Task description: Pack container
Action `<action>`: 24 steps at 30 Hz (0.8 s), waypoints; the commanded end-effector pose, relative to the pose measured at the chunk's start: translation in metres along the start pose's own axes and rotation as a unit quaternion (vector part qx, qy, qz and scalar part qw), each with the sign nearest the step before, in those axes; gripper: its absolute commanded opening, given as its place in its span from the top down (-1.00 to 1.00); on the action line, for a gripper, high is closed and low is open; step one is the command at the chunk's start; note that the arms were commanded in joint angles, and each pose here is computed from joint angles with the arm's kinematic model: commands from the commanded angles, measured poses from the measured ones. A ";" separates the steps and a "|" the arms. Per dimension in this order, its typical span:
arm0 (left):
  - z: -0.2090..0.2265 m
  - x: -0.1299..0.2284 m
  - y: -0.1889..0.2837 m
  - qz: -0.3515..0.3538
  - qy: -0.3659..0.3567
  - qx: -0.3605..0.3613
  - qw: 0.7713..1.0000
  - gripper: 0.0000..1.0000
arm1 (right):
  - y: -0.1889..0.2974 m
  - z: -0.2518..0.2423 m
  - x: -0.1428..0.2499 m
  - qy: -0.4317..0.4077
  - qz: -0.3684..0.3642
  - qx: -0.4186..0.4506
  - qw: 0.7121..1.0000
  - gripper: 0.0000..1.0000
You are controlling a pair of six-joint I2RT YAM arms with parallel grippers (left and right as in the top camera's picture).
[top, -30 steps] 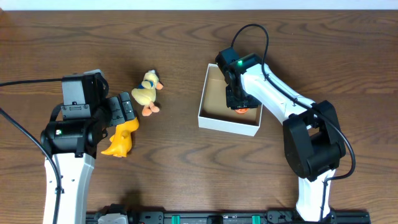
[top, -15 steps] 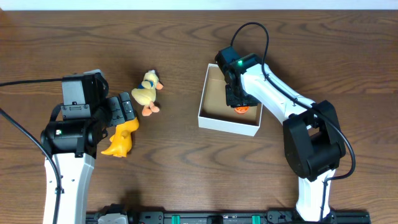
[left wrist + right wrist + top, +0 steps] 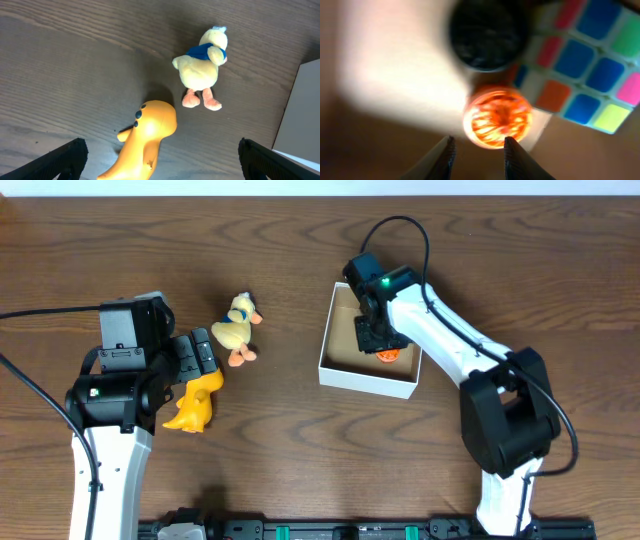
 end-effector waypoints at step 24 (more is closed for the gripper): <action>-0.001 -0.004 0.004 -0.007 -0.002 0.000 1.000 -0.96 | -0.041 0.001 -0.007 0.019 0.022 0.012 1.000 0.31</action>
Point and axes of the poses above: each gripper's point midway between its finger pads, its own y axis back along the fingers, its own z axis along the line the jaws close on, x = y × z, the point moved 9 cm from there along y, back along the fingers, and after that the axes turned 1 degree about -y, right-handed, at the moved point
